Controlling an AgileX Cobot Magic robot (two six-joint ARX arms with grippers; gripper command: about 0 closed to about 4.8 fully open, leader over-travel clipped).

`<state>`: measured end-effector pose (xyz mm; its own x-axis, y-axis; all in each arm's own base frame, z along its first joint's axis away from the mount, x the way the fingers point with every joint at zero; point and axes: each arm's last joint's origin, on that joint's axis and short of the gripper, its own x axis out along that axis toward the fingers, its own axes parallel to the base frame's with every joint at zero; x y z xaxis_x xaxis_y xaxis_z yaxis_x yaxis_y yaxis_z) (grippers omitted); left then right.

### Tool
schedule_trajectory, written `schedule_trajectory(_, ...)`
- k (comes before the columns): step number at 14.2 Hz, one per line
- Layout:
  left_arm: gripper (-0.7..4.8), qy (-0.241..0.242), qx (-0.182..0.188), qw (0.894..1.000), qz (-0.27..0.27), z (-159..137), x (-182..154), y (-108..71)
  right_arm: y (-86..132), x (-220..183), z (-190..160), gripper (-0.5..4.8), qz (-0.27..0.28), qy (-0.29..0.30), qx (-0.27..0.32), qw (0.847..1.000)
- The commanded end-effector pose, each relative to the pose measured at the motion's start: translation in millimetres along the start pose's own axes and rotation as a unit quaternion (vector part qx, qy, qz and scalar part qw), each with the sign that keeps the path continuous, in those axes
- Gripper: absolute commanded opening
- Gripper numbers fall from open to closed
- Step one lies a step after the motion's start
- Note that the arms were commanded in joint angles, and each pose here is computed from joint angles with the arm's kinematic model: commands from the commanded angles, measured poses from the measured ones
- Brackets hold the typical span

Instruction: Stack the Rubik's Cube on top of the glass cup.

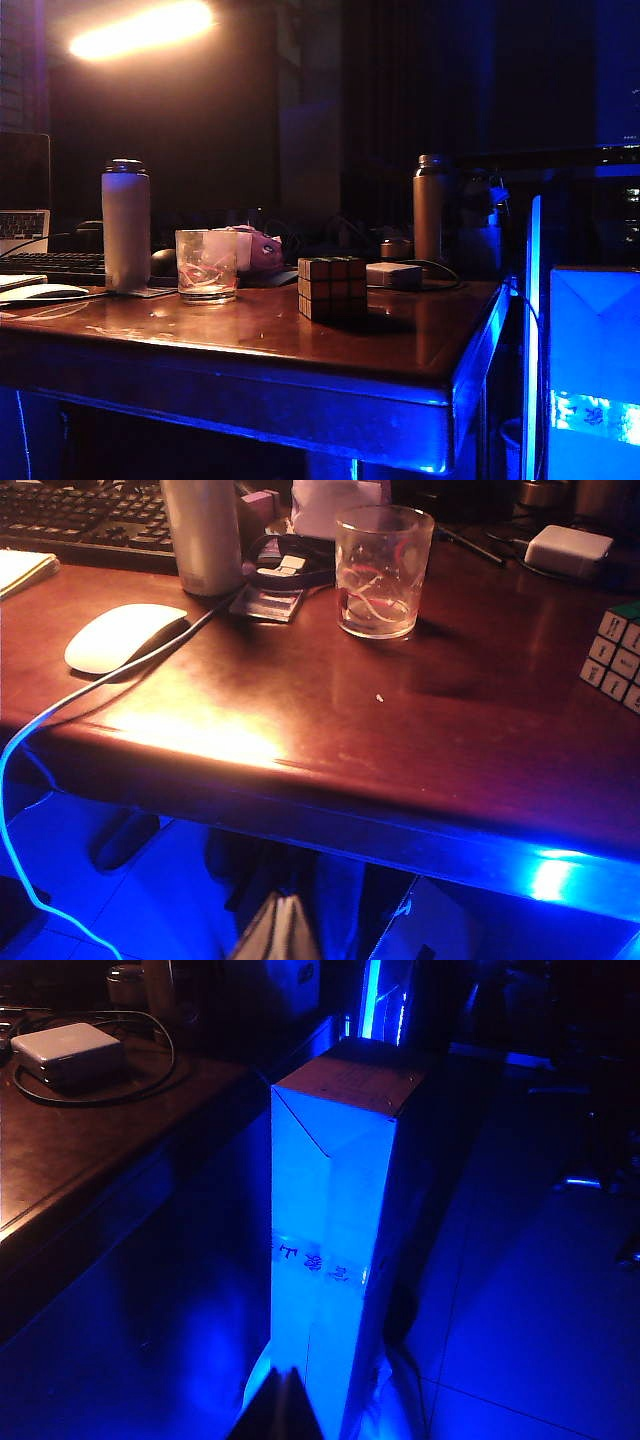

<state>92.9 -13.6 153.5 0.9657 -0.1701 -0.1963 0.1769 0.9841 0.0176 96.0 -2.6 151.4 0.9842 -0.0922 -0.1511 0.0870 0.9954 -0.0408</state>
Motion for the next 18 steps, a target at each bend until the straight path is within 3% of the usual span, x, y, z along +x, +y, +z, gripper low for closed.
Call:
schedule_trajectory(1, -0.03, 0.013, 0.000, 1.000, 0.002, -3.6, 0.6, 0.1, -0.1, 0.3, -1.7, -0.01, -0.002, 0.004, 0.002, 1.000)
schedule_trajectory(5, -0.03, 0.012, -0.004, 1.000, 0.001, -3.4, 0.5, 0.1, -0.2, 0.3, -1.5, -0.01, -0.005, 0.003, 0.024, 1.000)
schedule_trajectory(7, -0.03, -0.001, -0.054, 0.999, 0.002, 0.4, -0.2, 0.1, -1.1, -1.1, 4.0, -0.01, -0.016, -0.009, 0.075, 0.997)
schedule_trajectory(9, -0.03, -0.052, -0.125, 0.991, 0.010, 18.8, -5.4, 1.2, -2.0, -5.5, 17.2, -0.01, -0.017, -0.031, 0.110, 0.993)
schedule_trajectory(11, -0.03, -0.131, -0.136, 0.981, 0.037, 52.4, -19.8, 3.6, -3.4, -13.6, 38.3, -0.01, -0.014, -0.066, 0.114, 0.991)
schedule_trajectory(12, -0.03, -0.178, -0.139, 0.971, 0.074, 81.3, -36.2, 6.1, -4.9, -22.0, 56.8, -0.01, -0.015, -0.096, 0.117, 0.988)
schedule_trajectory(14, -0.03, -0.202, -0.113, 0.968, 0.099, 116.6, -49.2, 7.8, -6.2, -29.4, 79.4, -0.01, -0.013, -0.117, 0.119, 0.986)
schedule_trajectory(16, -0.03, -0.192, -0.072, 0.973, 0.106, 157.1, -47.4, 8.8, -6.7, -29.5, 102.1, -0.01, -0.012, -0.121, 0.118, 0.986)
schedule_trajectory(18, -0.03, -0.166, -0.017, 0.984, 0.068, 199.8, -30.4, 7.9, -6.2, -20.3, 125.1, -0.01, -0.008, -0.108, 0.114, 0.988)
